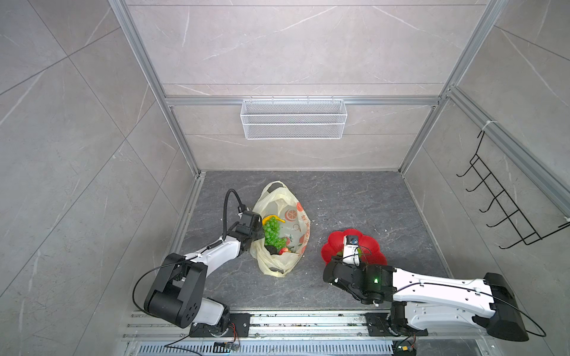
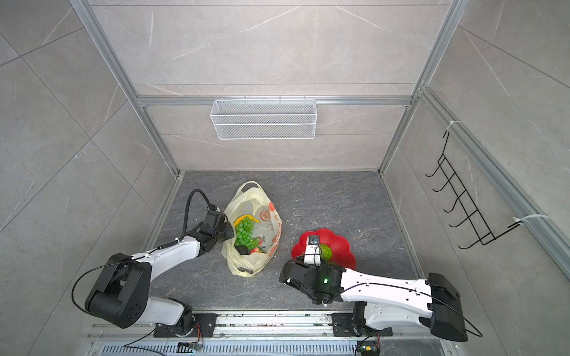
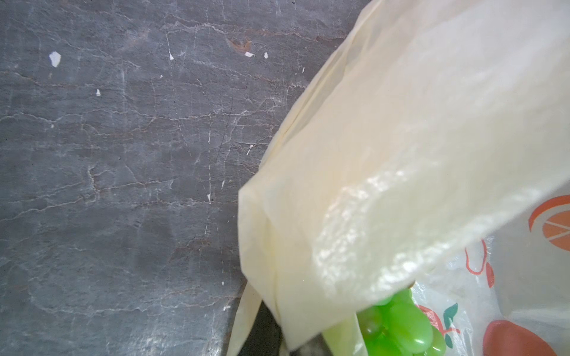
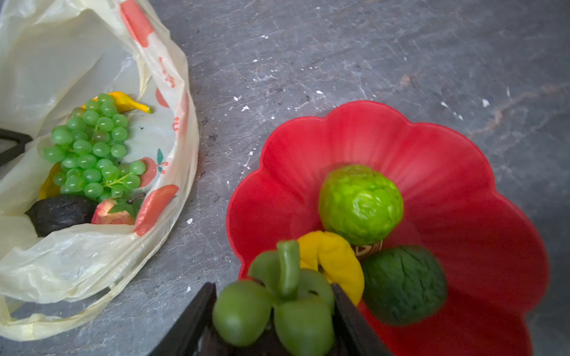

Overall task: Take the fake fruits out of the plastic bag
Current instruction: 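Lift the plum out and lower it into the red bowl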

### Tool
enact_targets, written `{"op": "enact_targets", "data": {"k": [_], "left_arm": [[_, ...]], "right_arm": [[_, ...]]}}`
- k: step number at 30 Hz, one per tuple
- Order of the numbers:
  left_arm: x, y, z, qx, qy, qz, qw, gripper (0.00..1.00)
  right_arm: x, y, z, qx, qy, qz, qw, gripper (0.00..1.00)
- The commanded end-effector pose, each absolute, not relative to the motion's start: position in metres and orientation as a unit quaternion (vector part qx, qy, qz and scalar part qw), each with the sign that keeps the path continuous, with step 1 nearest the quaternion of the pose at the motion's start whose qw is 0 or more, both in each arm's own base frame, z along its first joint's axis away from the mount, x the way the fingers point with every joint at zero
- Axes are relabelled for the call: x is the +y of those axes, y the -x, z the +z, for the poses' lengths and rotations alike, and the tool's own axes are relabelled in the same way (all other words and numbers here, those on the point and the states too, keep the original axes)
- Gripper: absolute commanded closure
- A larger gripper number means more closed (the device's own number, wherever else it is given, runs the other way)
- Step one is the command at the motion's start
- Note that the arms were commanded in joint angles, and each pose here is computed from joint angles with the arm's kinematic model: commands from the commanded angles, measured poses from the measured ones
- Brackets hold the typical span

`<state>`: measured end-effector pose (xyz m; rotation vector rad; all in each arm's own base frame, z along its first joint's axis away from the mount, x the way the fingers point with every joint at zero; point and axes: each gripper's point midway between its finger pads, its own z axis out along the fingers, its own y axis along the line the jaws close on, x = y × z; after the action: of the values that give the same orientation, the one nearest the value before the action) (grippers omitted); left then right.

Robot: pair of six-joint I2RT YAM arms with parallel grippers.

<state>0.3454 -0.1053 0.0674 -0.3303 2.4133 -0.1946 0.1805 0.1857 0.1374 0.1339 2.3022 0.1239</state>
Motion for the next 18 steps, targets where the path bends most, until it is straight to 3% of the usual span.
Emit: {"op": "enact_targets", "data": {"k": [1, 18], "left_arm": [[-0.106, -0.356, 0.086, 0.918, 0.121, -0.077, 0.369, 0.92], [-0.105, -0.356, 0.085, 0.919, 0.121, -0.076, 0.368, 0.92]], "right_arm": [[0.155, -0.174, 0.124, 0.903, -0.107, 0.004, 0.417, 0.57], [0.12, -0.161, 0.09, 0.899, -0.157, -0.016, 0.408, 0.57]]}}
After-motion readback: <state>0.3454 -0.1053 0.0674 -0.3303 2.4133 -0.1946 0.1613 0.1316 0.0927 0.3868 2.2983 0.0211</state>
